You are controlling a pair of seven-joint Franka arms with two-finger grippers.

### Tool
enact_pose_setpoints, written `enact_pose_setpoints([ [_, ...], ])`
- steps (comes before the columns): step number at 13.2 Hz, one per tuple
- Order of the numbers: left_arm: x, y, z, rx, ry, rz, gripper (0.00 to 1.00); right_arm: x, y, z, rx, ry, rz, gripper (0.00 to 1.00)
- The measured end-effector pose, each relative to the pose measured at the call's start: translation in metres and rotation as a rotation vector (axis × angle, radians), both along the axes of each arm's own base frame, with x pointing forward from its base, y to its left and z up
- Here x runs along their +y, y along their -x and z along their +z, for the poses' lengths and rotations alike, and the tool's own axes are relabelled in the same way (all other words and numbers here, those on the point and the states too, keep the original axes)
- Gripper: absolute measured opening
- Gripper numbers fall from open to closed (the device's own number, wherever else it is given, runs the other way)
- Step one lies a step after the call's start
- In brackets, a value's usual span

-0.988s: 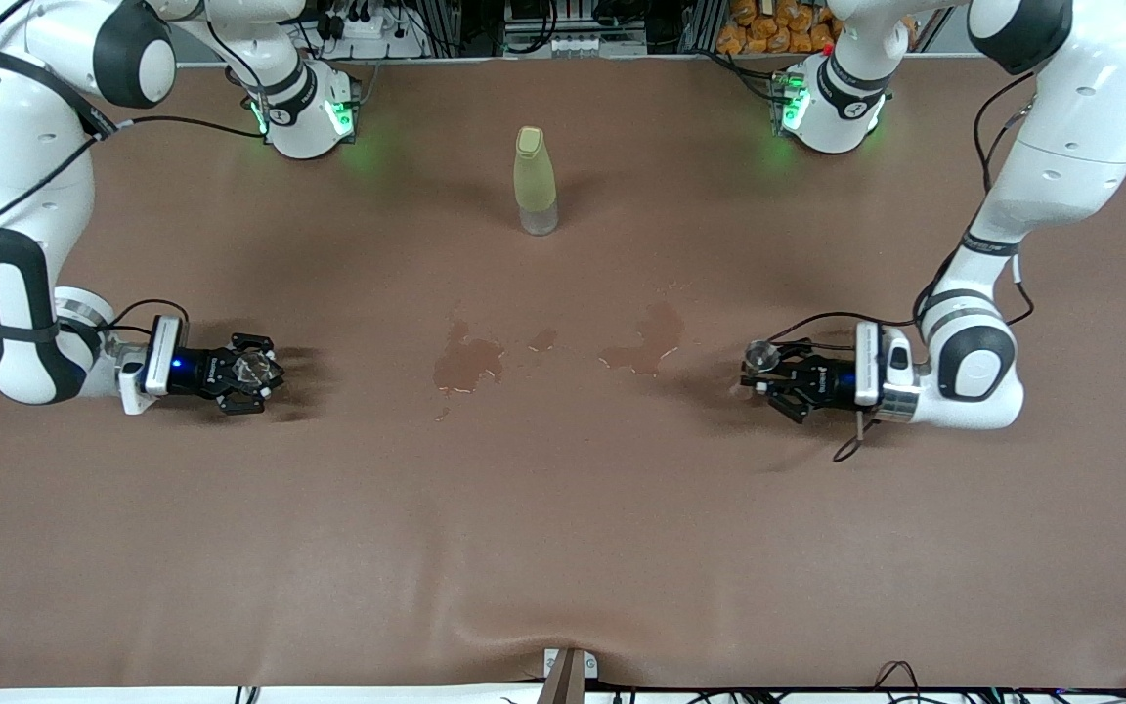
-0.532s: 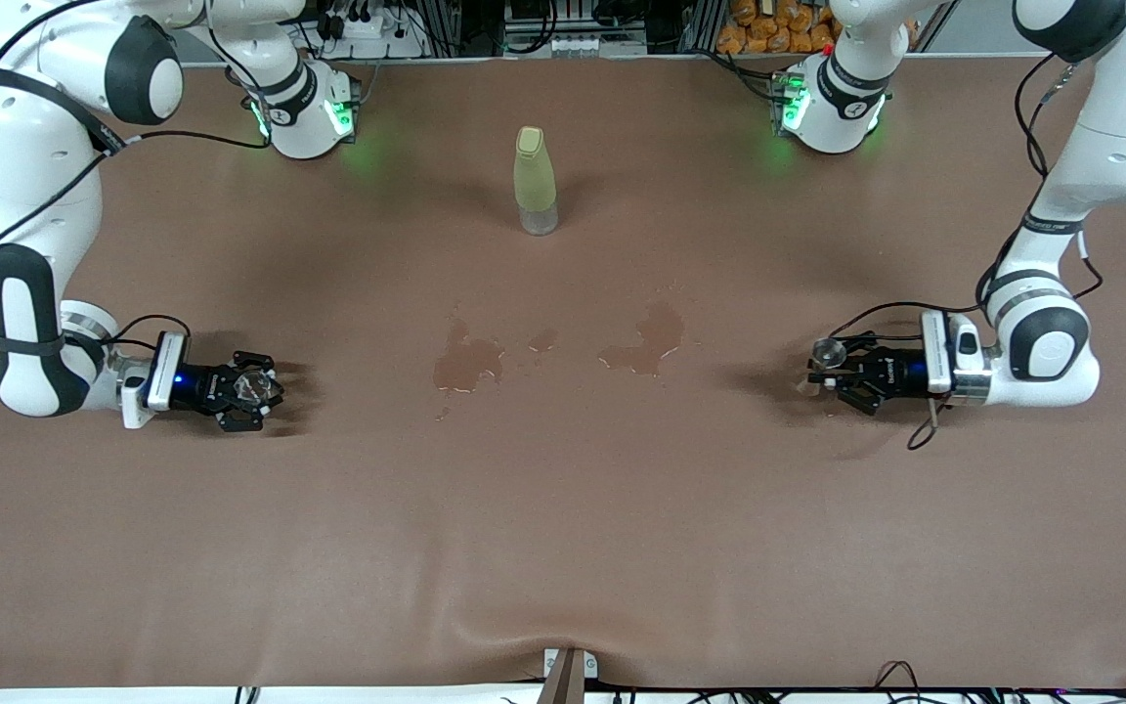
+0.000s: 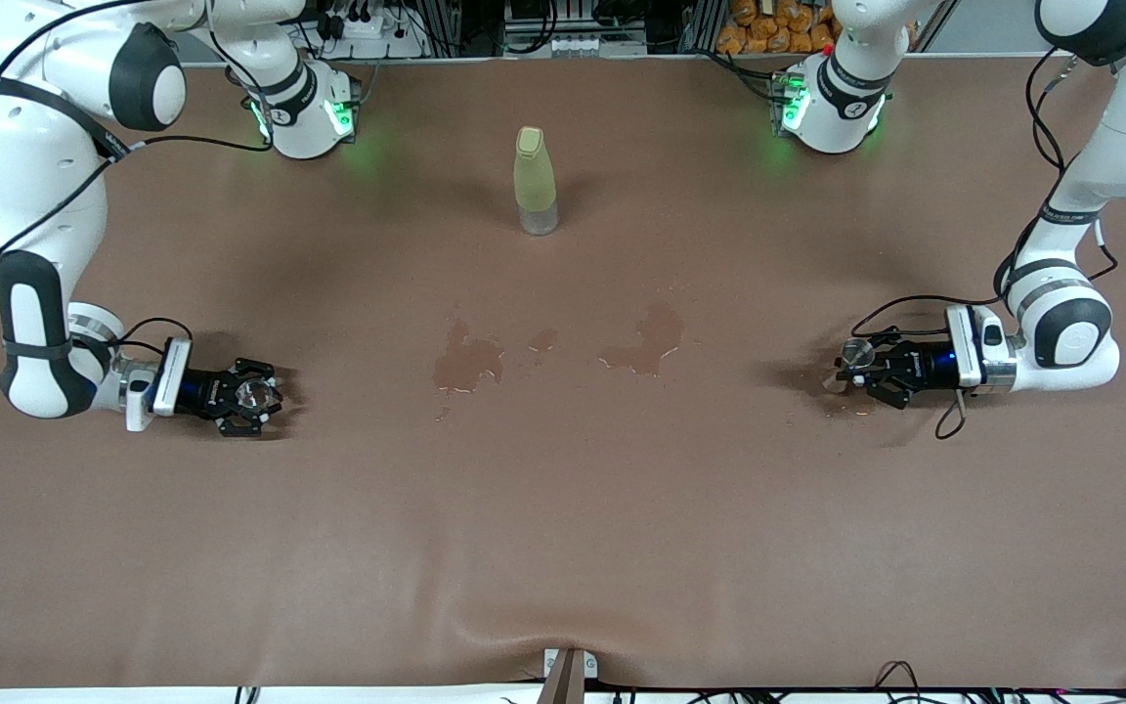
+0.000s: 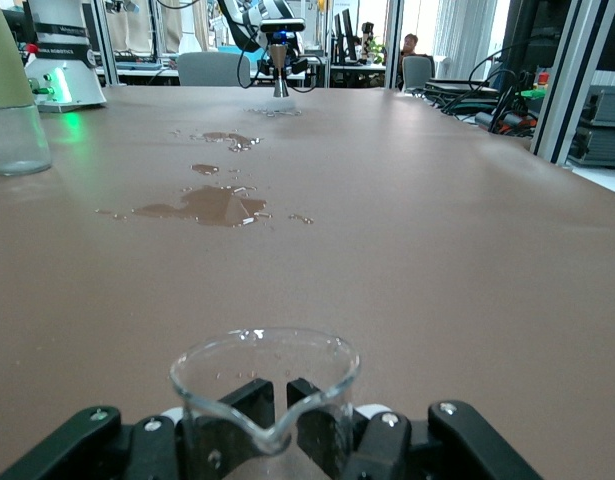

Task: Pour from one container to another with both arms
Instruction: 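Set both cups on the table and open both grippers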

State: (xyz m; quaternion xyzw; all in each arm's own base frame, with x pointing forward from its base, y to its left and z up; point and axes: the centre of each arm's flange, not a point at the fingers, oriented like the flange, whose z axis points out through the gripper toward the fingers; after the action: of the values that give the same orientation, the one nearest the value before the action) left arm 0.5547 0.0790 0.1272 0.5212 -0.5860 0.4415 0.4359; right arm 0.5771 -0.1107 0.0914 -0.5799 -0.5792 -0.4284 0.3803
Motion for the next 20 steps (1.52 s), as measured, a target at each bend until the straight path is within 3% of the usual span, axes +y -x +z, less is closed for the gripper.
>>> enact_pose_setpoints([
  [8,0.014,0.018,-0.037,0.018,0.030,0.018,0.21,-0.003,0.005,-0.016,0.022,0.026,-0.012,0.15],
  [10,0.014,0.018,-0.037,0.017,0.028,0.014,0.21,-0.004,0.005,-0.016,0.022,0.026,-0.013,0.29],
  [16,0.015,0.019,-0.037,0.017,0.025,0.010,0.23,-0.014,0.005,-0.014,0.019,0.030,-0.028,0.95],
  [17,0.016,0.019,-0.037,0.017,0.024,0.012,0.25,-0.017,0.004,-0.013,0.015,0.034,-0.032,1.00],
  [20,0.018,0.019,-0.037,0.016,0.024,0.013,0.55,-0.038,0.003,-0.003,0.026,0.068,-0.050,1.00],
])
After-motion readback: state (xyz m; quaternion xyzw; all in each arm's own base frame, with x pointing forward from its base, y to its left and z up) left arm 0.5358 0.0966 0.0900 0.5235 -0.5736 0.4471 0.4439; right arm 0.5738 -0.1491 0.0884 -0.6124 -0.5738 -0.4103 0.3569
